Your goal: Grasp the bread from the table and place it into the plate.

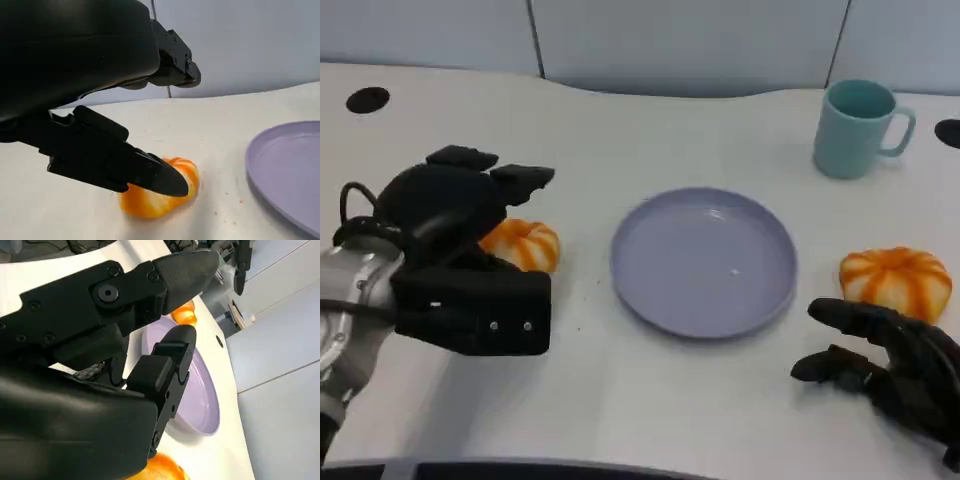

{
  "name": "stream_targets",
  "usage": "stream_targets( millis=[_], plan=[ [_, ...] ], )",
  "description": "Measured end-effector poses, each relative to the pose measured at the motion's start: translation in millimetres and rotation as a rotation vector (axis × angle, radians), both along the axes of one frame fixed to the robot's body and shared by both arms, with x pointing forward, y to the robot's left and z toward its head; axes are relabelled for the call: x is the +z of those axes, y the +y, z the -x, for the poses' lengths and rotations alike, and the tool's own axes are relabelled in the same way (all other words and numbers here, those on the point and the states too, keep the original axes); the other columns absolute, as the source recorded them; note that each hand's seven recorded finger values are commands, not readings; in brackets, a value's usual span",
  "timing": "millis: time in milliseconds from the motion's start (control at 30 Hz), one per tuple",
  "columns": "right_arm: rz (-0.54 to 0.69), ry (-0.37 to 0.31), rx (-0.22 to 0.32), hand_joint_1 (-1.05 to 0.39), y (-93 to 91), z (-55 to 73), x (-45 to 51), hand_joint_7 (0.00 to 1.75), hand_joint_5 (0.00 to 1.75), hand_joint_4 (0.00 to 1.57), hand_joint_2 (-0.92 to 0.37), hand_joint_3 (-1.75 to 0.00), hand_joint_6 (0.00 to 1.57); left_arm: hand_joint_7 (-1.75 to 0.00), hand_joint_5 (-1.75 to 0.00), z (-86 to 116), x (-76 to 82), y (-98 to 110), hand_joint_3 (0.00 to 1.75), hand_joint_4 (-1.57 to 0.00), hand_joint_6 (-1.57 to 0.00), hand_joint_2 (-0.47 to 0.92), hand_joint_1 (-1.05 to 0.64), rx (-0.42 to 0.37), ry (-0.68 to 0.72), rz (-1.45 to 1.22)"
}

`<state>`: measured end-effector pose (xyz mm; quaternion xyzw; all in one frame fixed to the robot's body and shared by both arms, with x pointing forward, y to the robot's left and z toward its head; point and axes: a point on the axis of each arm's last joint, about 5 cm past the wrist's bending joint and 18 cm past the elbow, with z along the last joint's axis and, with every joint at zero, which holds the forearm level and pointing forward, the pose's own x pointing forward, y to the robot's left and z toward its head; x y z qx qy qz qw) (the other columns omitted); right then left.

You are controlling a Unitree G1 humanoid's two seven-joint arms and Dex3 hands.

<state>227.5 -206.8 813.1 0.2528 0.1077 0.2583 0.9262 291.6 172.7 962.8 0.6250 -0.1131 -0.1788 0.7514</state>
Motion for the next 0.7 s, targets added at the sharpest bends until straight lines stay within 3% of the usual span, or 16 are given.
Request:
stream_targets(
  millis=[433, 700],
  plan=[
    [0.004, 0.0, -0.003, -0.37, 0.3, -0.4, 0.8, 0.01, 0.86, 0.75, -0.92, -0.06, 1.04, 0.0, -0.27, -32, -2.0, -10, 0.0, -0.03, -0.25, 0.84, -0.6, 0.1, 0.225, -0.087],
    [0.007, -0.003, 0.001, -0.36, 0.7, -0.6, 1.3, 0.0, 0.88, 0.74, -0.92, -0.08, 1.03, -0.02, -0.23, -43, -7.4, -14, 0.0, -0.12, -0.3, 0.81, -0.58, 0.162, 0.327, -0.106]
  ],
)
